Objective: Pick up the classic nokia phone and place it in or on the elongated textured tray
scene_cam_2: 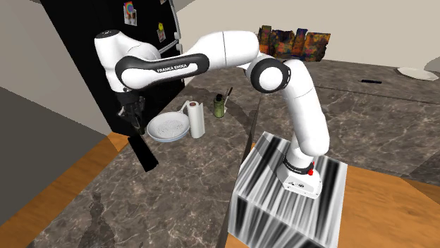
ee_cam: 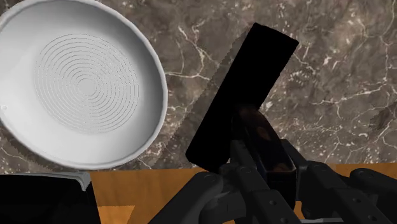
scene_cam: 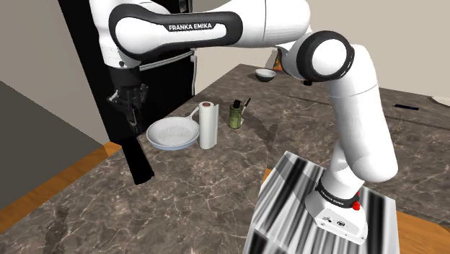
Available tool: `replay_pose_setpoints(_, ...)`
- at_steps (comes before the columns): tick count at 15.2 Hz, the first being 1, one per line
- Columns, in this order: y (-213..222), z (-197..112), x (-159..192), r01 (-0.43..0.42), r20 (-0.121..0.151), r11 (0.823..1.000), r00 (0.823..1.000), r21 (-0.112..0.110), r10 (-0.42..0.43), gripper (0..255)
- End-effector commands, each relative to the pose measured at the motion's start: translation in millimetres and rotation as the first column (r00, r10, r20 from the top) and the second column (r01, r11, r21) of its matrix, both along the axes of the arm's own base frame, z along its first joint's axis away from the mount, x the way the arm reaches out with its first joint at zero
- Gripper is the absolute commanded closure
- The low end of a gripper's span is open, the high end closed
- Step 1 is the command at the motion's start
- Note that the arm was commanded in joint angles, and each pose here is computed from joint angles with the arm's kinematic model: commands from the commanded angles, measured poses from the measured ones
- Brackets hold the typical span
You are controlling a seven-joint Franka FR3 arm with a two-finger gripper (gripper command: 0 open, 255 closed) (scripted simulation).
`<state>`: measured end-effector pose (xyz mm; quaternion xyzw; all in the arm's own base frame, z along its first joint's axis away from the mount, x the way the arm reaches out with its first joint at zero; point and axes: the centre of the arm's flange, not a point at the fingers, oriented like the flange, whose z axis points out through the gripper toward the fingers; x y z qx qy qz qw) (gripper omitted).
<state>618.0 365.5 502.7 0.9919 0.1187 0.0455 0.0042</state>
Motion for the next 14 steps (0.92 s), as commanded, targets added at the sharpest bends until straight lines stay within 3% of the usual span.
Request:
replay_pose_setpoints(1,23,1,22,0.003,0.000,1.000,1.000,-0.001,-0.003,255)
replay_pose_setpoints(14,23,-68,22,0.003,0.000,1.000,1.000,-0.001,-0.003,255)
